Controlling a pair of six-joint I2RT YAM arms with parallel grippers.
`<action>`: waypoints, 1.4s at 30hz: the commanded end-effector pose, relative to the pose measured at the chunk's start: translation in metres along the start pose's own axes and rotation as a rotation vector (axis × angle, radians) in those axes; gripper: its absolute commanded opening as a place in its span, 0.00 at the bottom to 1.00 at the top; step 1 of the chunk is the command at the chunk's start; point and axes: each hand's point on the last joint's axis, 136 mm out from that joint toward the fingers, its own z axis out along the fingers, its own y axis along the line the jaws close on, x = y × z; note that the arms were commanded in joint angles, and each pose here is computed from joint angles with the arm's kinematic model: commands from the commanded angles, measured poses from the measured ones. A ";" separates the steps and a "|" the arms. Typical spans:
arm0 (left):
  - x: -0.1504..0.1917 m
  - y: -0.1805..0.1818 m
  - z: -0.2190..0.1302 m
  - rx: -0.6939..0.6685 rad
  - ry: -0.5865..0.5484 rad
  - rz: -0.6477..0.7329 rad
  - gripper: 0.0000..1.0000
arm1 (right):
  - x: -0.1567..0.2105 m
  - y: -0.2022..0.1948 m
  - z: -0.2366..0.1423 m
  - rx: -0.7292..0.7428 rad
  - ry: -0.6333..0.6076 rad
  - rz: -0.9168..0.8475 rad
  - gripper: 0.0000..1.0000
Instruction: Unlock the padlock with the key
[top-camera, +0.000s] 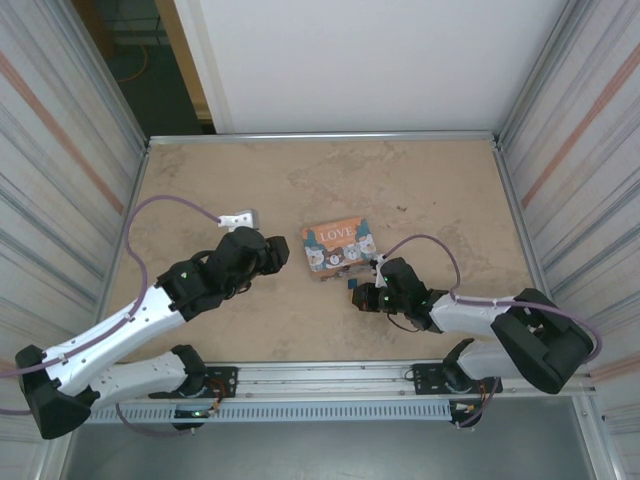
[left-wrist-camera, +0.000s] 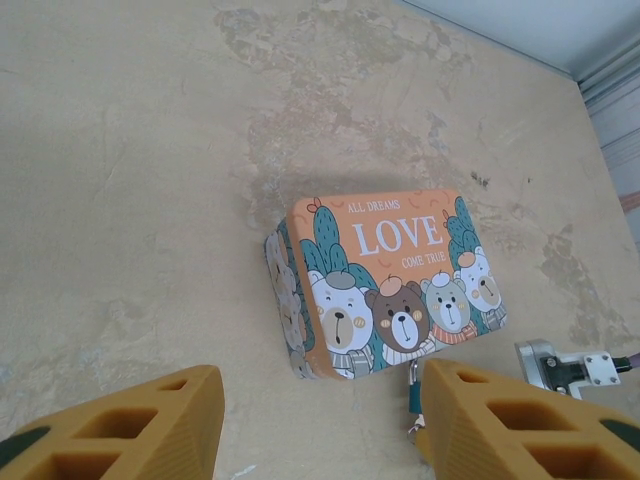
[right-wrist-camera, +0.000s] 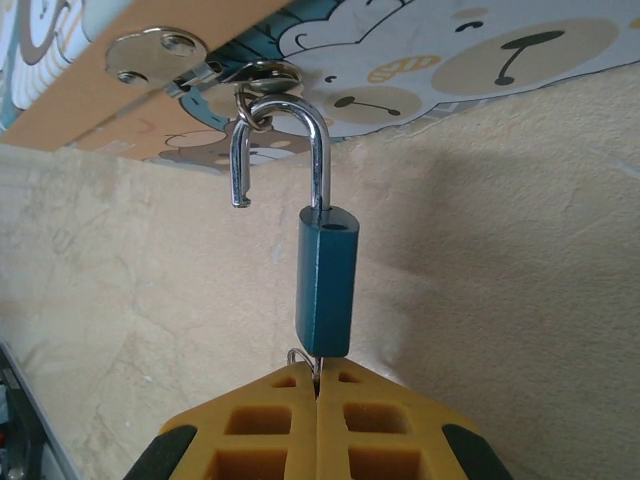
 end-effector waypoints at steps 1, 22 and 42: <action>-0.003 0.008 -0.005 -0.028 -0.026 0.018 0.55 | 0.004 -0.017 0.001 0.058 0.005 0.042 0.00; -0.010 0.016 -0.008 -0.060 -0.070 0.046 0.63 | -0.012 -0.008 -0.036 0.109 -0.061 -0.045 0.49; -0.013 0.008 0.000 0.190 -0.045 0.066 0.91 | -0.064 0.036 -0.069 -0.114 -0.242 -0.109 0.99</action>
